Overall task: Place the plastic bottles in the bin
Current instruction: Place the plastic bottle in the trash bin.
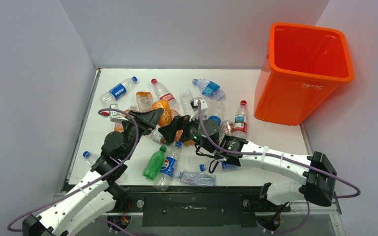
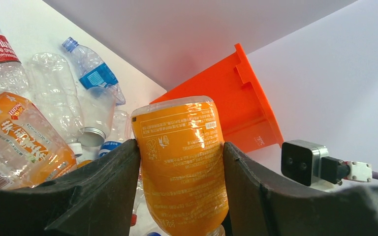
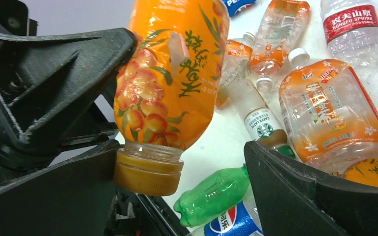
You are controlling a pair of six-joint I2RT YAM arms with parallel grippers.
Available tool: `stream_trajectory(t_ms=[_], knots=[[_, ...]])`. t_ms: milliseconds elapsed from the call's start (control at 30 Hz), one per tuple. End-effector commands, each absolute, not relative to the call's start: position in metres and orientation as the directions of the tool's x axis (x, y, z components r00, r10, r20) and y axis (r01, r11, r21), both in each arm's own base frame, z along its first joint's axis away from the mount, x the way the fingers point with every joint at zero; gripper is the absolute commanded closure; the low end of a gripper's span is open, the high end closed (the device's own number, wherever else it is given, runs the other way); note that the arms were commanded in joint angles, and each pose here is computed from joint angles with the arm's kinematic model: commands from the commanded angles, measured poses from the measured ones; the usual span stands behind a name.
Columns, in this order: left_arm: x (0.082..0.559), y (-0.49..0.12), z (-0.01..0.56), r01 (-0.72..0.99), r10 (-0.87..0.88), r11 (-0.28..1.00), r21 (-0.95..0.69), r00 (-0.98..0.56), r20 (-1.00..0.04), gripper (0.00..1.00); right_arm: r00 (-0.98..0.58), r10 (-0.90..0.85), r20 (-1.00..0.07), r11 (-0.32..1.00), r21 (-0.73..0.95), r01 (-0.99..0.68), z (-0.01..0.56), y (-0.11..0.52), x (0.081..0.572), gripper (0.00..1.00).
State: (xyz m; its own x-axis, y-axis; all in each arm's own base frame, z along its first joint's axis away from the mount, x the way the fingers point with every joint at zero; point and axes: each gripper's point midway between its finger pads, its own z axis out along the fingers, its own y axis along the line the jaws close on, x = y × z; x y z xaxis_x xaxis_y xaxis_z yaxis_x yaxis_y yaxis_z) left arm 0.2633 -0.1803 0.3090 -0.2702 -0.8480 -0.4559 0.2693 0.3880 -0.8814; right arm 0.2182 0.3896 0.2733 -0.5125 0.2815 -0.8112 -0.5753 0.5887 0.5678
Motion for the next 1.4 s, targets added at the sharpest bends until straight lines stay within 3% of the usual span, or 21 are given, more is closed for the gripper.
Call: stream_trajectory(t_ms=[0,100,267,333,433,467,533,667,767,867,933,1067,1233,1367], knots=[[0.258,-0.176,0.348,0.342,-0.87,0.348,-0.873,-0.229,-0.437,1.0,-0.501,0.314,-0.806,0.602,0.577,-0.552,0.281,0.388,0.224,0.05],[0.257,-0.18,0.347,0.35,-0.864,0.342,-0.872,-0.248,-0.439,1.0,-0.501,0.313,-0.807,0.603,0.576,-0.552,0.277,0.389,0.226,0.23],[0.251,-0.19,0.344,0.383,-0.827,0.362,-0.85,-0.29,-0.482,1.0,-0.48,0.315,-0.818,0.568,0.568,-0.595,0.286,0.391,0.226,0.69],[0.248,-0.192,0.343,0.397,-0.794,0.401,-0.826,-0.298,-0.529,0.74,-0.48,0.301,-0.824,0.564,0.56,-0.608,0.291,0.385,0.228,0.93],[0.246,-0.186,0.343,0.389,-0.738,0.498,-0.775,-0.28,-0.614,0.24,-0.471,0.262,-0.842,0.582,0.528,-0.618,0.299,0.365,0.23,0.95],[0.245,-0.182,0.345,0.393,-0.711,0.542,-0.743,-0.258,-0.654,0.12,-0.468,0.24,-0.851,0.596,0.509,-0.62,0.301,0.356,0.231,0.95],[0.241,-0.171,0.352,0.405,-0.633,0.638,-0.655,-0.208,-0.746,0.0,-0.484,0.156,-0.861,0.619,0.467,-0.632,0.301,0.336,0.229,0.95],[0.226,-0.166,0.369,0.547,-0.271,0.796,-0.26,-0.063,-0.961,0.04,-0.54,-0.078,-0.838,0.687,0.348,-0.638,0.288,0.296,0.213,0.95],[0.201,-0.183,0.37,0.724,0.027,0.688,0.057,0.053,-0.998,0.04,-0.575,-0.193,-0.795,0.678,0.316,-0.664,0.28,0.277,0.19,0.95],[0.168,-0.211,0.35,0.846,0.209,0.452,0.283,0.208,-0.956,0.04,-0.575,-0.242,-0.782,0.638,0.318,-0.701,0.28,0.269,0.172,0.95],[0.161,-0.22,0.335,0.837,0.308,0.366,0.407,0.304,-0.902,0.04,-0.568,-0.282,-0.773,0.614,0.31,-0.726,0.279,0.265,0.163,0.95],[0.162,-0.235,0.31,0.797,0.466,0.24,0.555,0.407,-0.786,0.04,-0.599,-0.314,-0.737,0.564,0.363,-0.742,0.27,0.266,0.144,0.95],[0.162,-0.259,0.303,0.751,0.531,0.131,0.647,0.498,-0.686,0.04,-0.615,-0.431,-0.661,0.506,0.387,-0.771,0.255,0.272,0.129,0.95],[0.17,-0.267,0.301,0.703,0.577,0.085,0.706,0.543,-0.61,0.04,-0.592,-0.448,-0.67,0.477,0.381,-0.792,0.261,0.278,0.121,0.95]])
